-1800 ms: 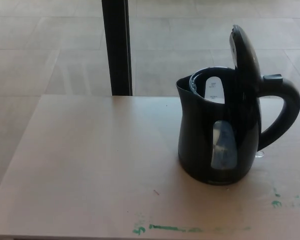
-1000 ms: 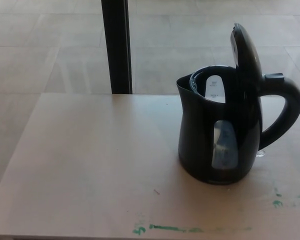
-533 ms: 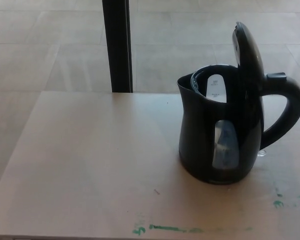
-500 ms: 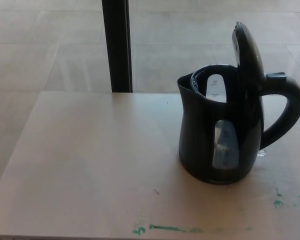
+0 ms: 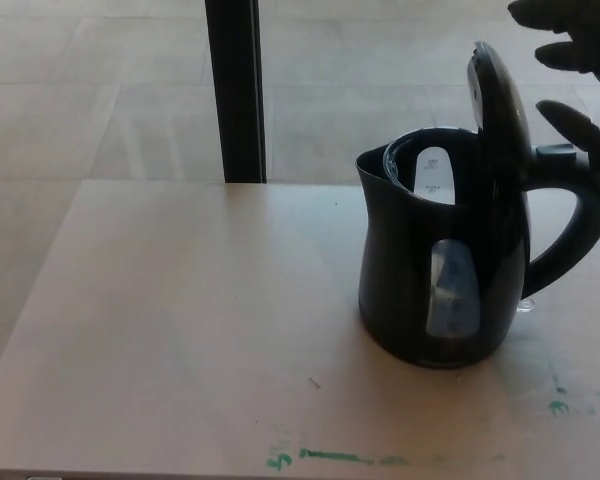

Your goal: The robot uses its right hand to push down on the lid of a kettle kept in the middle of the desk to close it

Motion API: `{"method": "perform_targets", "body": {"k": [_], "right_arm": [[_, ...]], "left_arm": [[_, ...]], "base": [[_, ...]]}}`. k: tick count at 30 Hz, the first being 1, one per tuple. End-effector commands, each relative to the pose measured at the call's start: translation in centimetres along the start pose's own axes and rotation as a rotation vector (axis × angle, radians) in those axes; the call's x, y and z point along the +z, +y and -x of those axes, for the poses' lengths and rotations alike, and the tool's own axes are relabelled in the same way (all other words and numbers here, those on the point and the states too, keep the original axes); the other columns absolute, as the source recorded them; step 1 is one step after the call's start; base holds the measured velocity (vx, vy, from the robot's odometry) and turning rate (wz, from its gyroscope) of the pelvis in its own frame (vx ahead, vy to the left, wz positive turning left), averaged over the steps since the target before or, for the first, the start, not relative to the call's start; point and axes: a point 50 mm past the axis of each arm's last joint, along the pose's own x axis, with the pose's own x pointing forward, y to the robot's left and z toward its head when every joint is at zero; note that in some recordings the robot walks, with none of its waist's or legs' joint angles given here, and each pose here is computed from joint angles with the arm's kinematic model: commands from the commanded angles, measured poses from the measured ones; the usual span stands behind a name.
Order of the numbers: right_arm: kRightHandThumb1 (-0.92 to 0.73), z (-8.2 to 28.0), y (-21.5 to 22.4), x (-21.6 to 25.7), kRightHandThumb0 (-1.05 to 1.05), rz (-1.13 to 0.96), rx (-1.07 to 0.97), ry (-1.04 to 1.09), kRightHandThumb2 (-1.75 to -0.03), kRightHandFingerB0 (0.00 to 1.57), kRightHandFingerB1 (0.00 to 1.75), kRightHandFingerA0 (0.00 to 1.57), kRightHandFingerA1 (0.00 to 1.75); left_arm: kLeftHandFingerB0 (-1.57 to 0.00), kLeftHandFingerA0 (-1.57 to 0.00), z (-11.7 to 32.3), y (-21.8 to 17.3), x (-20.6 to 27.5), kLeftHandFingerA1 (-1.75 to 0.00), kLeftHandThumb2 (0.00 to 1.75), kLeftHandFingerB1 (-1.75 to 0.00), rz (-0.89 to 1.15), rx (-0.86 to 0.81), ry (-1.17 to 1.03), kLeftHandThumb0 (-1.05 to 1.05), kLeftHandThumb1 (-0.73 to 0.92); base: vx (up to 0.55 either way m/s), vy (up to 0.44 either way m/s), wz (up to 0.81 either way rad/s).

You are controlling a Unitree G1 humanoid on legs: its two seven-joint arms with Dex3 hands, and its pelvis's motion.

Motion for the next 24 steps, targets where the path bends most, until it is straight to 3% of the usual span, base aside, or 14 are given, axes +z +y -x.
{"method": "perform_targets", "body": {"k": [1, 3, 4, 5, 6, 7, 14, 17, 18, 19, 21, 22, 23, 24], "right_arm": [[-0.85, -0.6, 0.3, 0.3, -0.93, 0.112, 0.047, 0.016, -0.68, 0.12, 0.29, 0.08, 0.41], [-0.75, -0.9, 0.3, 0.5, -0.93, 0.112, 0.061, 0.022, -0.76, 0.13, 0.30, 0.07, 0.41], [-0.64, -1.4, 0.6, 0.6, -0.82, 0.112, 0.074, 0.014, -1.07, 0.09, 0.45, 0.00, 0.46], [-0.76, -1.6, 0.7, 0.7, -0.92, 0.135, 0.086, 0.010, -0.73, 0.14, 0.31, 0.08, 0.41], [-0.40, -2.0, 1.2, 0.6, -0.39, 0.134, 0.103, 0.013, -1.04, 0.00, 0.49, 0.02, 0.52], [-0.83, -2.1, 1.3, 0.5, -0.83, 0.138, 0.107, 0.011, -0.65, 0.18, 0.29, 0.13, 0.40], [-0.83, -3.2, 3.1, -0.5, -0.85, 0.216, 0.155, 0.006, -0.66, 0.26, 0.29, 0.18, 0.38], [-0.84, -3.7, 3.9, -0.7, -0.87, 0.237, 0.190, 0.022, -0.66, 0.24, 0.29, 0.15, 0.39], [-0.84, -3.9, 4.3, -0.6, -0.90, 0.252, 0.207, 0.029, -0.66, 0.24, 0.31, 0.17, 0.41], [-0.83, -4.3, 4.9, -0.6, -0.90, 0.271, 0.234, 0.041, -0.66, 0.26, 0.31, 0.18, 0.41], [-0.81, -4.5, 5.4, -0.6, -0.90, 0.268, 0.244, 0.047, -0.65, 0.26, 0.32, 0.19, 0.42], [-0.61, -4.7, 5.6, -0.6, -0.86, 0.267, 0.248, 0.043, -1.04, 0.19, 0.45, 0.13, 0.50], [-0.61, -4.7, 5.6, -0.5, -0.86, 0.267, 0.248, 0.043, -1.04, 0.19, 0.45, 0.13, 0.50], [-0.80, -4.8, 5.7, -0.5, -0.90, 0.275, 0.250, 0.043, -0.65, 0.27, 0.33, 0.20, 0.44]], "left_arm": [[-0.33, -0.55, 0.4, 0.9, 0.2, -0.52, 0.60, -0.34, 0.034, 0.019, -0.018, -0.66, 0.65], [-0.33, -0.56, 0.4, 0.8, 0.1, -0.53, 0.60, -0.34, 0.031, 0.019, -0.017, -0.66, 0.65], [-0.31, -0.54, 0.4, 0.7, 0.3, -0.50, 0.61, -0.32, 0.008, 0.015, -0.017, -0.66, 0.68], [-0.25, -0.52, 0.3, 0.7, 0.3, -0.62, 0.91, -0.46, 0.012, 0.015, -0.020, -0.71, 0.55], [-0.24, -0.48, 0.4, 0.8, 0.3, -0.61, 0.91, -0.46, 0.010, 0.016, -0.018, -0.70, 0.54], [-0.33, -0.53, 0.4, 0.8, 0.2, -0.50, 0.61, -0.33, 0.002, 0.015, -0.013, -0.70, 0.66], [-0.29, -0.51, 0.4, 0.8, 0.4, -0.63, 0.89, -0.46, 0.020, 0.009, -0.009, -0.77, 0.56], [-0.32, -0.53, 0.4, 0.9, 0.2, -0.62, 0.89, -0.46, 0.026, 0.023, -0.008, -0.76, 0.54], [-0.34, -0.52, 0.4, 0.8, 0.3, -0.52, 0.60, -0.34, 0.023, 0.019, -0.009, -0.67, 0.65], [-0.29, -0.52, 0.4, 0.8, 0.6, -0.64, 0.88, -0.47, 0.033, 0.015, -0.015, -0.72, 0.54], [-0.29, -0.54, 0.3, 0.8, 0.5, -0.63, 0.89, -0.46, 0.026, 0.025, -0.008, -0.74, 0.54], [-0.33, -0.54, 0.3, 0.8, 0.5, -0.52, 0.60, -0.33, 0.022, 0.022, -0.009, -0.67, 0.65], [-0.33, -0.54, 0.3, 0.8, 0.6, -0.52, 0.60, -0.33, 0.022, 0.021, -0.010, -0.67, 0.65], [-0.30, -0.52, 0.3, 0.8, 0.6, -0.64, 0.89, -0.47, 0.026, 0.022, -0.010, -0.74, 0.54]], "base": [[0.00, 0.000, 0.00], [0.00, 0.000, 0.00], [0.00, 0.000, 0.00], [0.00, 0.000, 0.00], [0.00, 0.000, 0.00], [0.00, 0.000, 0.00], [0.00, 0.000, 0.00], [0.00, 0.000, 0.00], [0.00, 0.000, 0.00], [0.00, 0.000, 0.00], [0.00, 0.000, 0.00], [0.00, 0.000, 0.00], [0.00, 0.000, 0.00], [0.00, 0.000, 0.00]]}}
